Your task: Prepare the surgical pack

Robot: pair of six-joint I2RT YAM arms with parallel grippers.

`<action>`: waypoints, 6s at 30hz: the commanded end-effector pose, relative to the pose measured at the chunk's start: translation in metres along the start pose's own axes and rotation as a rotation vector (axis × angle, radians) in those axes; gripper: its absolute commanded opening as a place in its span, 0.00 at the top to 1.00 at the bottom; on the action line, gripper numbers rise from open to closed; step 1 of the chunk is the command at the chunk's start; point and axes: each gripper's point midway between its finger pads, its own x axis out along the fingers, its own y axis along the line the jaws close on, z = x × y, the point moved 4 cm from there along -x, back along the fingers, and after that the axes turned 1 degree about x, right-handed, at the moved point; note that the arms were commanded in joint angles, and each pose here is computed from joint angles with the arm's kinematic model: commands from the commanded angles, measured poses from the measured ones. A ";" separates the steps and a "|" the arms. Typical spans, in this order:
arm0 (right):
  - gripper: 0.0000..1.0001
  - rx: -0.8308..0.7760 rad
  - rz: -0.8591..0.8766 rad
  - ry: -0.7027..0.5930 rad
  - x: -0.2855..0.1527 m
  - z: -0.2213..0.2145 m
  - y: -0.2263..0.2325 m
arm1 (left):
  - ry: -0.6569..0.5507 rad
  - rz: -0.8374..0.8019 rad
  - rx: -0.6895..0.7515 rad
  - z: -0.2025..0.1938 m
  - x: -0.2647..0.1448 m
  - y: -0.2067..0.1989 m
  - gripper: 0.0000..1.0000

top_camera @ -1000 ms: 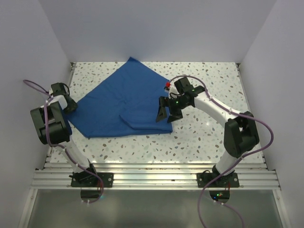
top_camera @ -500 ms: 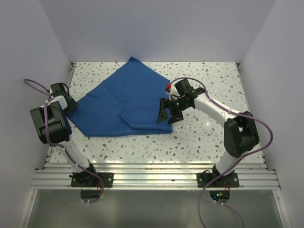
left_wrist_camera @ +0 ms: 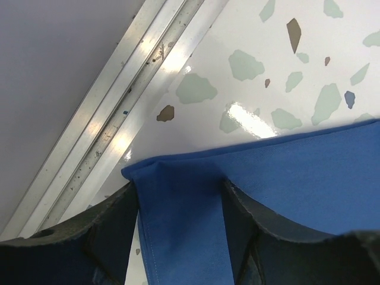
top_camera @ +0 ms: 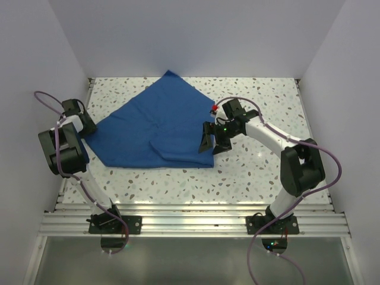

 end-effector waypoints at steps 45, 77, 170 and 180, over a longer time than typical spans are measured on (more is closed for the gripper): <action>0.25 0.152 -0.072 0.001 0.020 0.037 -0.004 | 0.007 -0.713 0.125 -0.041 -0.268 -0.264 1.00; 0.49 0.386 -0.027 -0.057 0.002 0.027 -0.038 | 0.149 -0.854 0.378 -0.169 -0.299 -0.444 1.00; 0.50 0.296 0.097 -0.120 0.012 0.132 -0.052 | 0.183 -0.814 0.526 -0.161 -0.207 -0.296 1.00; 0.54 0.282 0.140 -0.196 0.018 0.154 -0.043 | 0.149 -0.855 0.406 -0.096 -0.171 -0.311 1.00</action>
